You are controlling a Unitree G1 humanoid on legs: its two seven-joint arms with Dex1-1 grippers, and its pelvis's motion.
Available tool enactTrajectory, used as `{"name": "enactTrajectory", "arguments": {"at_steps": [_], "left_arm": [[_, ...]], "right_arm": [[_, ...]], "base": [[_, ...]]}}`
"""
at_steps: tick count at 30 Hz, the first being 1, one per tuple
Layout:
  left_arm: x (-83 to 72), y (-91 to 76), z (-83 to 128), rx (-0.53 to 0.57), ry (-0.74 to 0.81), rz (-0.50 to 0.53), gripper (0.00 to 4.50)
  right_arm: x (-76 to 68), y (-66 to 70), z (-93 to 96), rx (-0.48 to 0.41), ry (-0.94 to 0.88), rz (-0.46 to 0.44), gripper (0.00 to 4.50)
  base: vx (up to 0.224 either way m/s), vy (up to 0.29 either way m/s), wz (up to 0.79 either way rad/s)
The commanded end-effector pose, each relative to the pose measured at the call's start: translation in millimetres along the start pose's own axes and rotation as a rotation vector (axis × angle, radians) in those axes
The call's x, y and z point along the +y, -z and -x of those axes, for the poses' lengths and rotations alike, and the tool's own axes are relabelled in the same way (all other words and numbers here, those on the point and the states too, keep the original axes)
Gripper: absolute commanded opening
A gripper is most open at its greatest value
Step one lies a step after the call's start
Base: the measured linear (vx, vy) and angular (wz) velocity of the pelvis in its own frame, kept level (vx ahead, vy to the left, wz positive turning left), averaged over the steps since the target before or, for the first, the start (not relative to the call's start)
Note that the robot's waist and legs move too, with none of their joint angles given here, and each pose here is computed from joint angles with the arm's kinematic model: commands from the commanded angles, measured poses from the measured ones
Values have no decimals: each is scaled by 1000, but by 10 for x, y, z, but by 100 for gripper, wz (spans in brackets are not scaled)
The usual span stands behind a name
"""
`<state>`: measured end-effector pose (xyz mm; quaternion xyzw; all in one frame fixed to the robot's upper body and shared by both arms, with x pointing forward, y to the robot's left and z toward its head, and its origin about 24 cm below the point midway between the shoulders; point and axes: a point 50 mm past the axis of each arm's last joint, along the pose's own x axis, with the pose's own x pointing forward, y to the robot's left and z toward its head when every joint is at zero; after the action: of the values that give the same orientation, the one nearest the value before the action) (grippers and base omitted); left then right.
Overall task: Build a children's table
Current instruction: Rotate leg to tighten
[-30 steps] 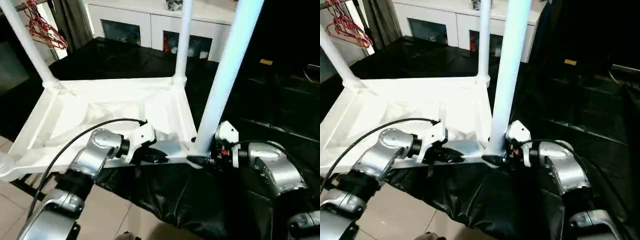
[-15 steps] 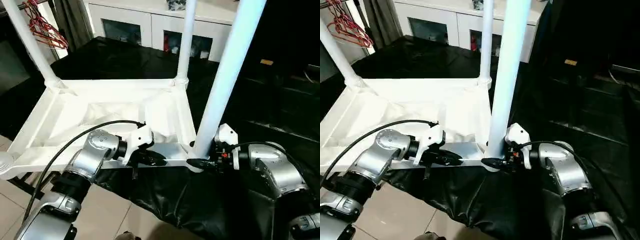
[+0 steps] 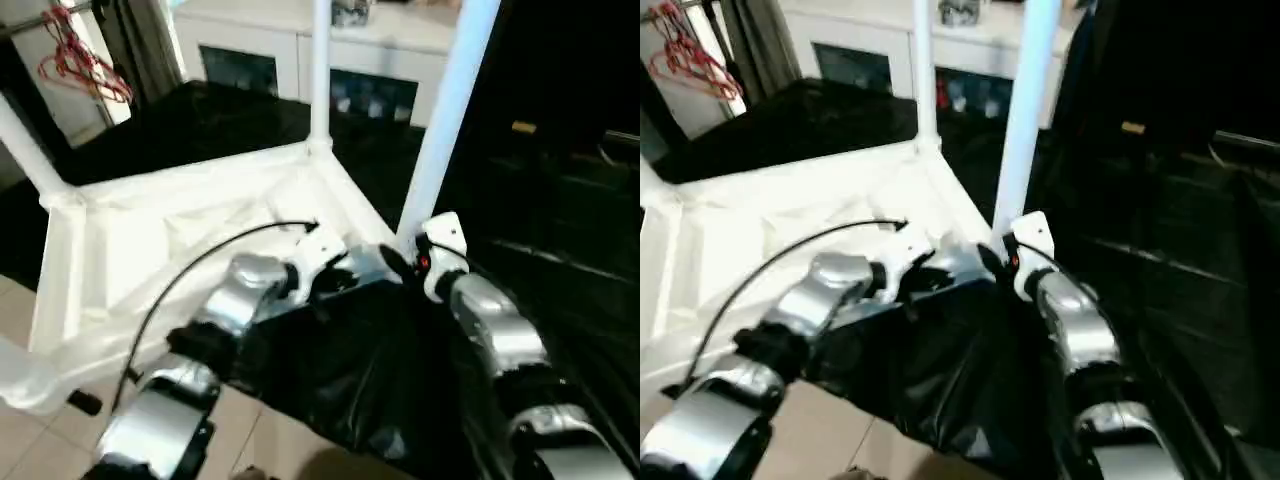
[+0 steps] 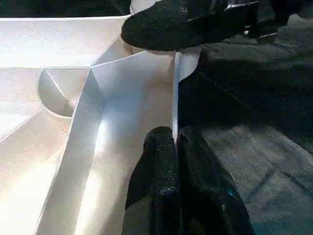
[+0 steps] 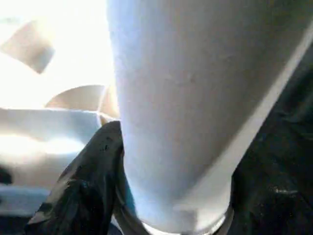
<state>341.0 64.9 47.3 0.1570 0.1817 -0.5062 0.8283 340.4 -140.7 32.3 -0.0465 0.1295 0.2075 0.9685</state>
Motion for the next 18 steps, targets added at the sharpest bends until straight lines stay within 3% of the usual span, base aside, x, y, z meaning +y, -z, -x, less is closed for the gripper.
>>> {"name": "enactTrajectory", "arguments": {"at_steps": [1,2,5,7,13,18], "left_arm": [[-109,-316,-173,-118,11,-21,0],[-129,-325,-184,-124,29,-25,0],[-126,-308,-165,-122,39,-33,0],[-119,-293,-150,-121,45,-41,0],[-139,-204,-15,-145,156,-59,0],[-149,-145,69,-144,213,-69,0]], "right_arm": [[401,141,-98,57,-140,13,267],[423,102,-104,32,-170,-21,337],[397,77,-85,24,-201,-47,343],[367,79,-75,26,-203,-34,382],[195,11,17,-5,-288,74,393],[177,-22,110,-15,-425,121,393]], "base": [[0,0,0],[0,0,0],[0,0,0],[0,0,0],[0,0,0],[0,0,0]]}}
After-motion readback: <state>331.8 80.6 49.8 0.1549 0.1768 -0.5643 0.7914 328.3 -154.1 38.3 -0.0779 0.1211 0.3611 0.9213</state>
